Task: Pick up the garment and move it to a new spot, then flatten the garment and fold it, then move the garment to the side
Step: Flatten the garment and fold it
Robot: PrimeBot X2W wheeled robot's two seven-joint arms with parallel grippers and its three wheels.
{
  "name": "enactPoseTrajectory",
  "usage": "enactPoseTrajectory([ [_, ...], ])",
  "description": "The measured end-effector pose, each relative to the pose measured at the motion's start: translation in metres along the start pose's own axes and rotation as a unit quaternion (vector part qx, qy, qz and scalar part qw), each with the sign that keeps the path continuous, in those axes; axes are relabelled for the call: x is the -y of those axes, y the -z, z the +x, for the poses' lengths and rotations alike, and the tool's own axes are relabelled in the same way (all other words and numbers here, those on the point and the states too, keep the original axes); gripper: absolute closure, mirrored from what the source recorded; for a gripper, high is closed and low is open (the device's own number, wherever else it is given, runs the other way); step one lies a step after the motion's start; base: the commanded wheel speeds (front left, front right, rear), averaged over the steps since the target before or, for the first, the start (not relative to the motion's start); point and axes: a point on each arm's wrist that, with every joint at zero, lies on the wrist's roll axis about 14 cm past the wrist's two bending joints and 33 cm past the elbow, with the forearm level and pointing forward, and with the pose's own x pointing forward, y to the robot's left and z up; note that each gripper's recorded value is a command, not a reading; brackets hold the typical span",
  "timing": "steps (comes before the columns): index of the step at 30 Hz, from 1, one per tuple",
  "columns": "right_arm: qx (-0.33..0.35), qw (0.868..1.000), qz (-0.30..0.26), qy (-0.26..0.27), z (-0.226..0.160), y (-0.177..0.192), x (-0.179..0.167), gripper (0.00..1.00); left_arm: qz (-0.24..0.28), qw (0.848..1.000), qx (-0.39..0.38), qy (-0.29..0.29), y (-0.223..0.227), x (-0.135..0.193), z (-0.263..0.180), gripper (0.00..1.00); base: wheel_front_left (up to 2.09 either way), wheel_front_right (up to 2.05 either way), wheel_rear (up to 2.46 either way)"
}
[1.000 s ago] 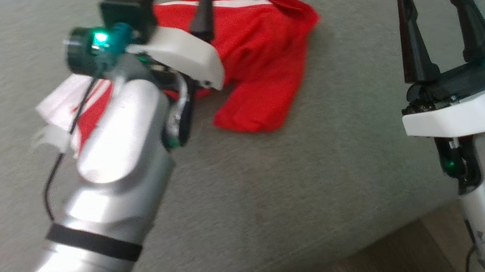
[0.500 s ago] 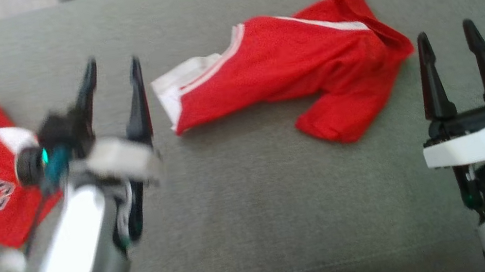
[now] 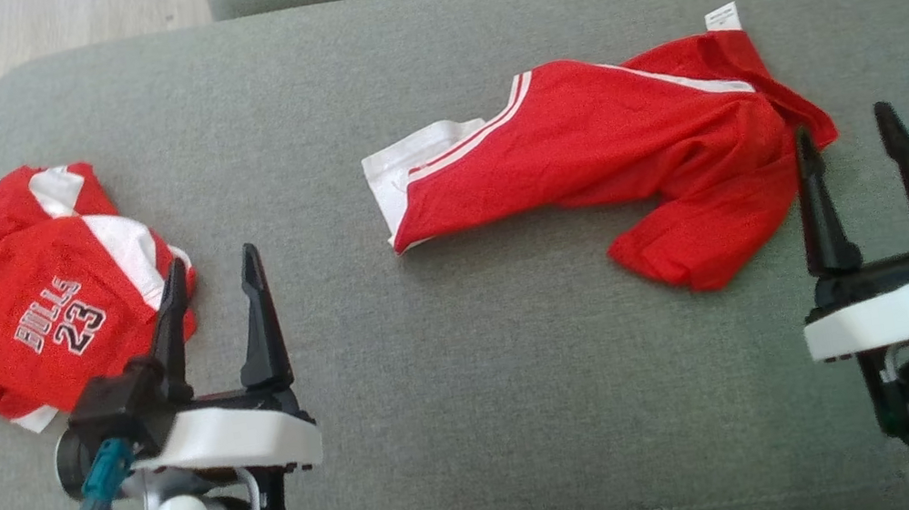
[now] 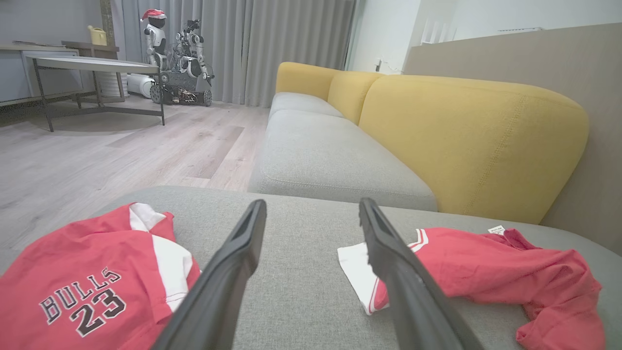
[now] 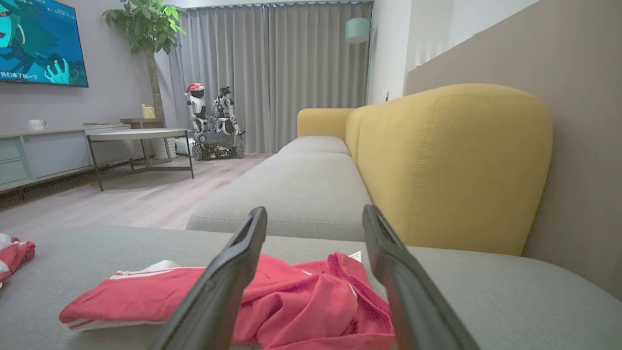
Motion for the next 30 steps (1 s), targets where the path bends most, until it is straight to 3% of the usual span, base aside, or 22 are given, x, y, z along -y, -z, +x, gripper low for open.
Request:
enactPoseTrajectory([
  [10,-0.075,0.995,-0.011,-0.058,0.044,0.040,-0.033,0.00,-0.006,1.000,-0.023,-0.007,0.018,-0.010,-0.001,0.00,0.00,0.00,0.00],
  [14,-0.127,0.990,-0.015,-0.061,0.071,0.062,-0.025,0.00,-0.007,0.999,-0.032,-0.011,0.025,-0.016,0.004,0.00,0.00,0.00,0.00],
  [24,-0.286,0.952,-0.049,-0.099,0.108,0.131,-0.015,0.00,-0.017,0.998,-0.052,-0.026,0.042,-0.027,0.014,0.00,0.00,0.00,0.00],
  [30,-0.355,0.925,-0.050,-0.124,0.104,0.160,-0.023,0.00,-0.016,0.997,-0.060,-0.036,0.046,-0.032,0.012,0.00,0.00,0.00,0.00],
])
